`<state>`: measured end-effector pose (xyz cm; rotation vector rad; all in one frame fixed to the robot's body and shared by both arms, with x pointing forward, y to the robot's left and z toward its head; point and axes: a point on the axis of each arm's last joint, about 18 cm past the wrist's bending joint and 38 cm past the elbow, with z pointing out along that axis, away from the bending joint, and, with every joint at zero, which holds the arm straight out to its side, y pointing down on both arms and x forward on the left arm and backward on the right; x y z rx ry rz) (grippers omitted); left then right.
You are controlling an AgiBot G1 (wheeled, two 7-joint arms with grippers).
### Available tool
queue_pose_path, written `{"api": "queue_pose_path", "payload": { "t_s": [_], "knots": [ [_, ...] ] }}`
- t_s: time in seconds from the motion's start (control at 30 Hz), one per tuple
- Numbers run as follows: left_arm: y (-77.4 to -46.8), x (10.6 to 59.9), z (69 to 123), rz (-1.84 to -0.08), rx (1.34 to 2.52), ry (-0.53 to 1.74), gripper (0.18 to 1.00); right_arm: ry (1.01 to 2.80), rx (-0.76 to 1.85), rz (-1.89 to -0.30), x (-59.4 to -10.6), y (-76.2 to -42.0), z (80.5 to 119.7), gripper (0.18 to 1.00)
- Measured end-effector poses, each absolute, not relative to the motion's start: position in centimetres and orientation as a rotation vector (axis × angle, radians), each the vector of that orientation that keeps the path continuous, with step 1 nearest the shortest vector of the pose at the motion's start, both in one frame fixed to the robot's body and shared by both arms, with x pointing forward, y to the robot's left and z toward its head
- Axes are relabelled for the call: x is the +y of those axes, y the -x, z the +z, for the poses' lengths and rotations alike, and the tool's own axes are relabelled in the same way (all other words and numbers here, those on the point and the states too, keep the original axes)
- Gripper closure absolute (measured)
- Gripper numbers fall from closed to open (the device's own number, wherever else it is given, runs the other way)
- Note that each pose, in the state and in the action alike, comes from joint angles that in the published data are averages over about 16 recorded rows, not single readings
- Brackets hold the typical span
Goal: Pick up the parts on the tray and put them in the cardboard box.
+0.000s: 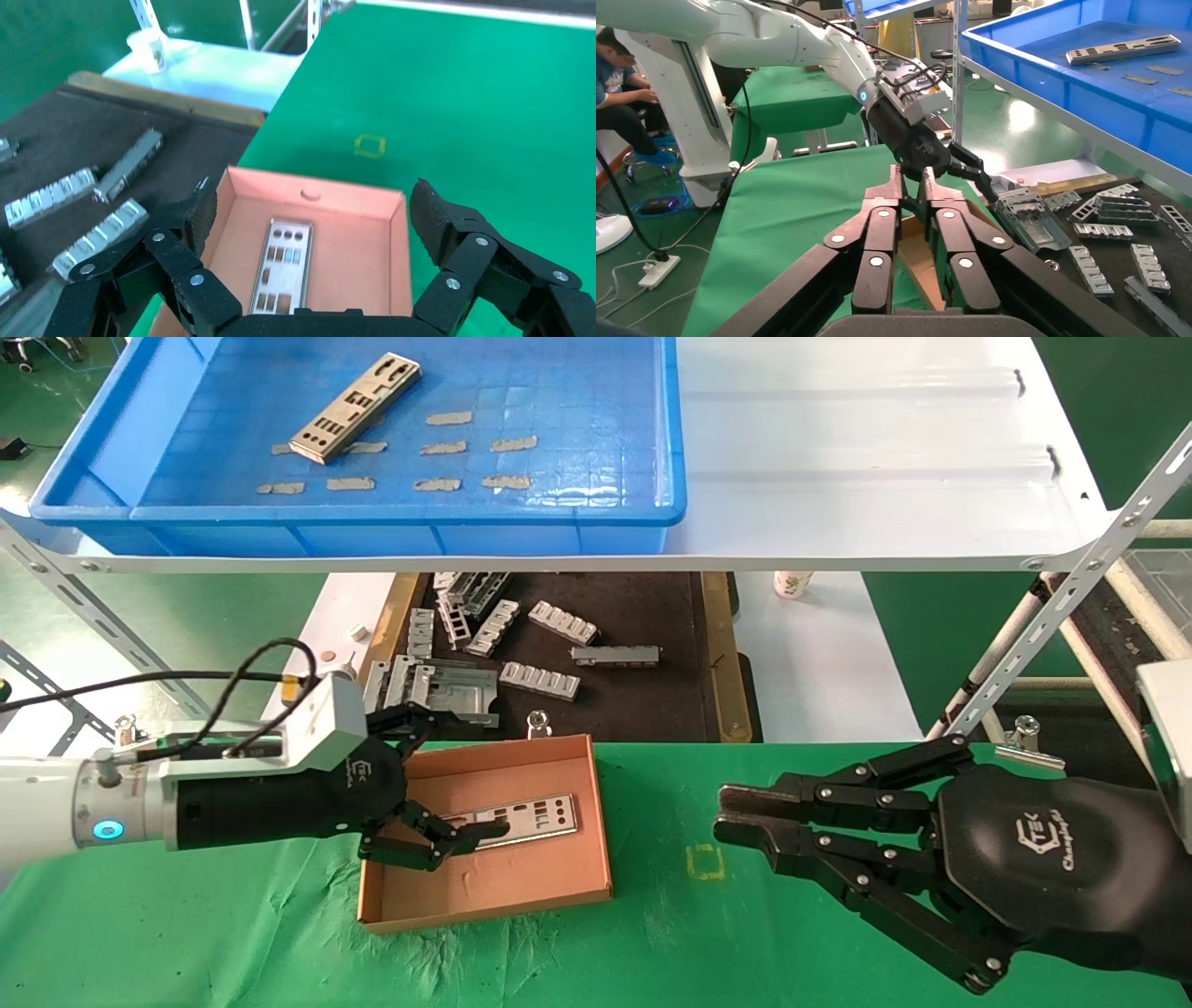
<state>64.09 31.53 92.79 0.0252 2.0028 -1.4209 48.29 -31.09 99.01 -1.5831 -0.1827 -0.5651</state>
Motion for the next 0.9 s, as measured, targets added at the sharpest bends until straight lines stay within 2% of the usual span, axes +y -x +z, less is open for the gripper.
{"api": "queue_pose_path", "payload": {
  "t_s": [0.27, 0.47, 0.9],
  "knots": [
    [-62.0, 31.4, 94.2, -1.519, 1.954, -0.049, 0.190, 1.583, -0.183, -0.565, -31.1, -48.3, 99.0, 0.867],
    [-60.2, 31.3, 95.2, -1.584, 1.924, -0.073, 0.184, 1.583, -0.183, -0.565, -31.1, -48.3, 99.0, 0.761],
    [-55.4, 31.0, 97.3, -1.699, 1.889, -0.144, 0.184, 1.583, -0.183, -0.565, -31.1, -48.3, 99.0, 0.459]
  ]
}}
